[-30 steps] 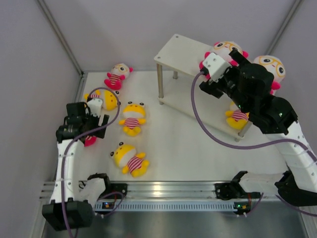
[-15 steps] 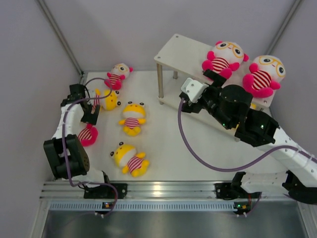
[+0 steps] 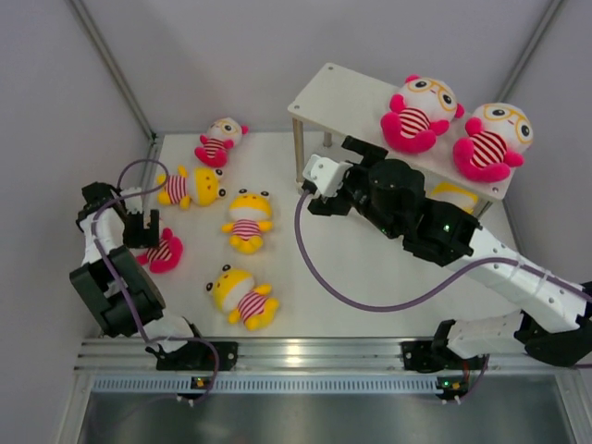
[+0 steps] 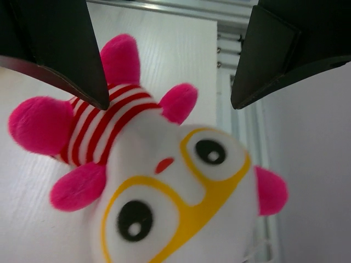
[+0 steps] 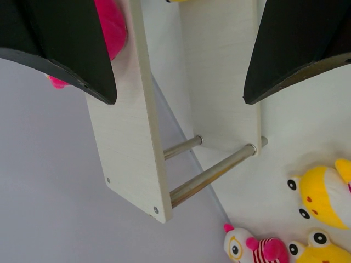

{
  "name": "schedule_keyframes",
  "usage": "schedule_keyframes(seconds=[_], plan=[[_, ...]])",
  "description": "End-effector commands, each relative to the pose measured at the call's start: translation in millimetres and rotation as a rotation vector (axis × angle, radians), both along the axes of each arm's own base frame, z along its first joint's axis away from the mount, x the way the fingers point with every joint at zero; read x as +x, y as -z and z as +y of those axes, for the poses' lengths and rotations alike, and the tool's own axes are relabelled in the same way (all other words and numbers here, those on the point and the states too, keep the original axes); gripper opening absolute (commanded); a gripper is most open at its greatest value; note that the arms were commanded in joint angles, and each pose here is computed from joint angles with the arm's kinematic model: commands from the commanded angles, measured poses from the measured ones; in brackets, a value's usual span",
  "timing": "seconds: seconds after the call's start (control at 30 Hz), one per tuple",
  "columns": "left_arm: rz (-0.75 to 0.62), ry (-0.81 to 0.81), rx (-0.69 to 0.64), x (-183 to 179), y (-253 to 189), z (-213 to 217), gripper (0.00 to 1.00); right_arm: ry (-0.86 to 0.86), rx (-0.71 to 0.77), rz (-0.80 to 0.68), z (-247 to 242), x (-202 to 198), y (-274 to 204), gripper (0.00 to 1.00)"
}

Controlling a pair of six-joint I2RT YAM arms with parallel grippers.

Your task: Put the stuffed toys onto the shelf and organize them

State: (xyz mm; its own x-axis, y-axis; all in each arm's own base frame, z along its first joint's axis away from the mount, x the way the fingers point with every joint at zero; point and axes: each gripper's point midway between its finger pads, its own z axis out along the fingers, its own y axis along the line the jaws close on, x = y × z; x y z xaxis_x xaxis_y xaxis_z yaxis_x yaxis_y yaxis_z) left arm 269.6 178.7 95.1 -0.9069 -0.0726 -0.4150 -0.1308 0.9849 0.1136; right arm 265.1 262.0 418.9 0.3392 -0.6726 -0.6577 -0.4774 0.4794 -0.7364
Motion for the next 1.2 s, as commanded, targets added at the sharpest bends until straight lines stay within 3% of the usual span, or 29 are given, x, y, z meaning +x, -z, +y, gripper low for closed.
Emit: schedule_keyframes(seconds=[0.0,0.1,0.17,0.2,0.3,0.53,0.67,0.77,0.97,1.17], plan=[[-0.09,0.11,-0.138,35.3,8.0,-18.2,0.99,-0.029,0.025,-0.01,15.1,-2.0,-3.9,0.99],[-0.051,0.092,-0.205,45.2,31.5,-17.2,0.97,-0.032,0.002,0.008,22.0,0.8,9.5,0.99],[-0.015,0.03,-0.24,45.9,48.8,-10.3,0.87,-0.055,0.007,0.025,29.4,-0.4,15.1,0.99],[-0.009,0.016,-0.257,45.6,52.9,-10.2,0.64,-0.067,0.012,0.035,33.2,-1.0,17.2,0.99],[-0.037,0.022,-0.305,42.2,50.7,-17.7,0.09,-0.134,0.042,0.084,46.6,-9.8,24.2,0.99],[-0.186,0.081,-0.212,18.1,-6.8,-36.8,0.04,-0.274,0.09,0.143,74.6,-30.3,45.5,0.99],[-0.375,0.151,-0.133,6.0,-74.8,-58.9,0.04,-0.367,0.128,0.193,96.8,-41.9,52.1,1.0],[-0.478,0.229,-0.145,-3.1,-114.6,-85.2,0.04,-0.485,0.19,0.242,122.1,-56.6,56.2,1.0],[-0.594,0.334,-0.292,-2.5,-146.4,-138.8,0.04,-0.877,0.401,0.237,193.9,-96.8,30.8,0.99],[-0.661,0.503,-0.435,-15.6,-177.9,-191.4,0.04,-0.892,0.327,0.367,240.9,-75.3,75.4,0.94]])
